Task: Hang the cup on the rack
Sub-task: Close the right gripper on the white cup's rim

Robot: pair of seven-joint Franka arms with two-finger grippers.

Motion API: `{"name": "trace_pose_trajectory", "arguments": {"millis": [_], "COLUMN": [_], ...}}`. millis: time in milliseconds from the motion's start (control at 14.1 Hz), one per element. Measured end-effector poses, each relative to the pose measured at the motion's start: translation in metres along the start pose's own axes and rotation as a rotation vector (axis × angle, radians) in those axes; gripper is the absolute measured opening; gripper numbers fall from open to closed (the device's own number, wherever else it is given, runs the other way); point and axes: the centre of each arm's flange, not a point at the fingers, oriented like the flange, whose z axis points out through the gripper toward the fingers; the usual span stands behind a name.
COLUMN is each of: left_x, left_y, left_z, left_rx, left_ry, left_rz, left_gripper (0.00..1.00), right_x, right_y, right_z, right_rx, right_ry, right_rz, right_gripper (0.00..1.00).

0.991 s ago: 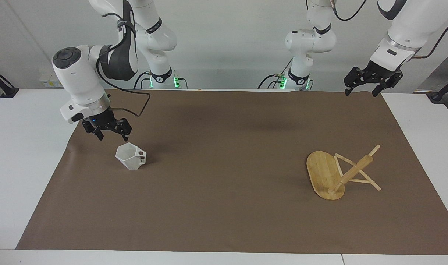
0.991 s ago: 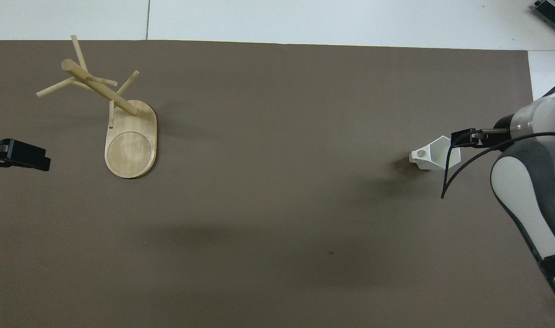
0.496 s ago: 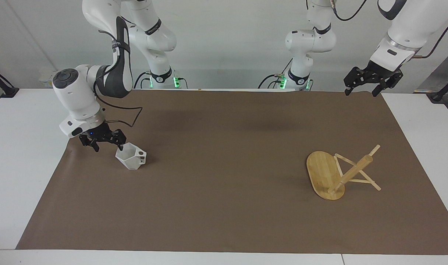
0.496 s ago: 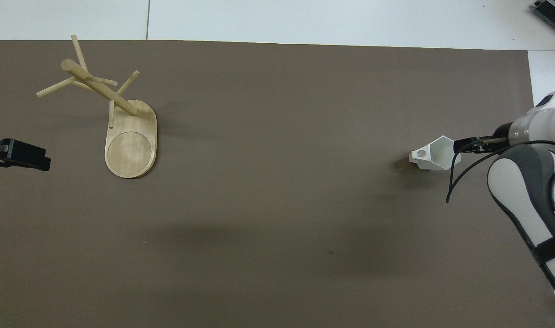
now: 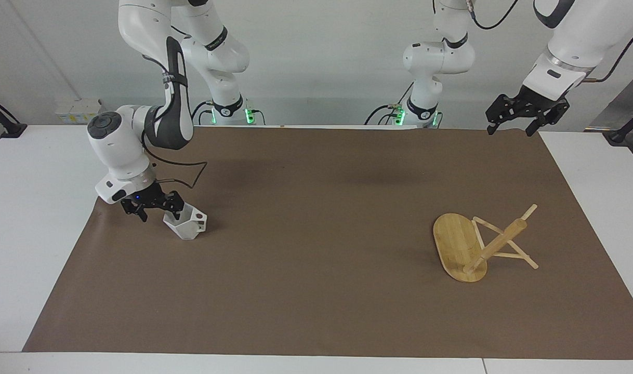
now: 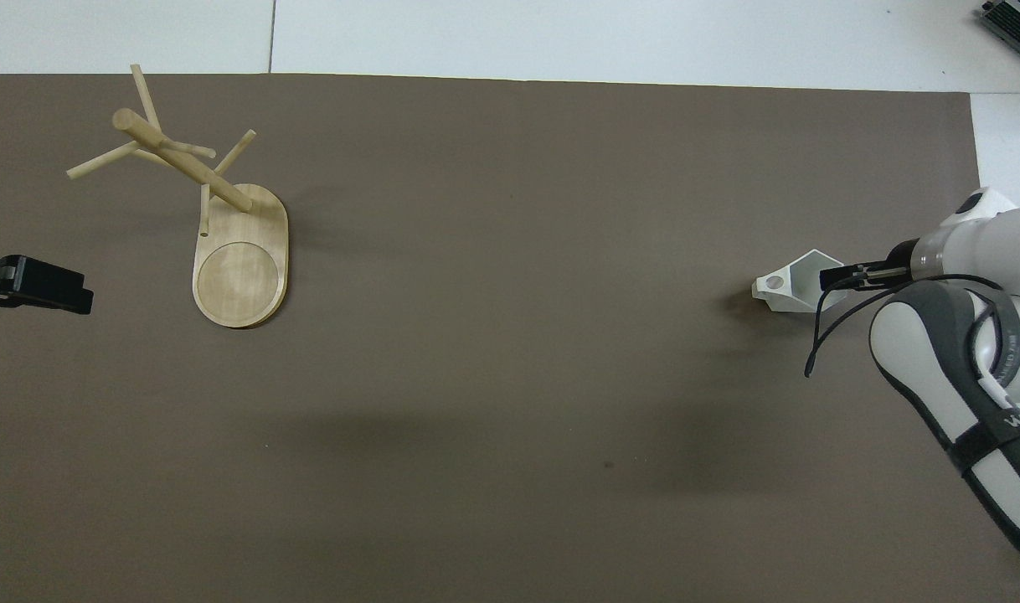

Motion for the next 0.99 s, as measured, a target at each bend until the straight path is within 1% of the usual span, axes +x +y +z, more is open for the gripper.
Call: {"name": "trace_pose_trajectory", "arguments": {"millis": [71,142,283,354,637,708,991], "left_x": [0.0,0.0,0.0,0.0,0.0,0.0,0.0], "left_y": [0.0,0.0,0.0,0.0,0.0,0.0,0.0], "left_z": [0.0,0.0,0.0,0.0,0.0,0.0,0.0], "left_rx": [0.0,0.0,0.0,0.0,0.0,0.0,0.0], "left_ry": [0.0,0.0,0.0,0.0,0.0,0.0,0.0], "left_rz": [0.0,0.0,0.0,0.0,0.0,0.0,0.0], "left_gripper": [1.0,1.0,1.0,1.0,1.0,1.0,1.0], "right_x": [0.0,0.0,0.0002,0.0003,0.0012,0.0021,0.0041], "right_y": [0.0,-0.0001,-0.001,-0.0014,-0.0048,-0.0063,-0.0093], "right_z": [0.0,0.0,0.0,0.0,-0.0003,-0.0021,-0.005], "right_rx": [0.0,0.0,0.0,0.001,0.004,0.008,0.009], "right_ry": [0.0,0.0,0.0,0.0,0.001,0.005,0.01], "right_rz": [0.0,0.0,-0.002,-0.002,0.003,0.008,0.031], "right_gripper": [0.94,0.93,0.72,0.58,0.16,0.04,0.04]}}
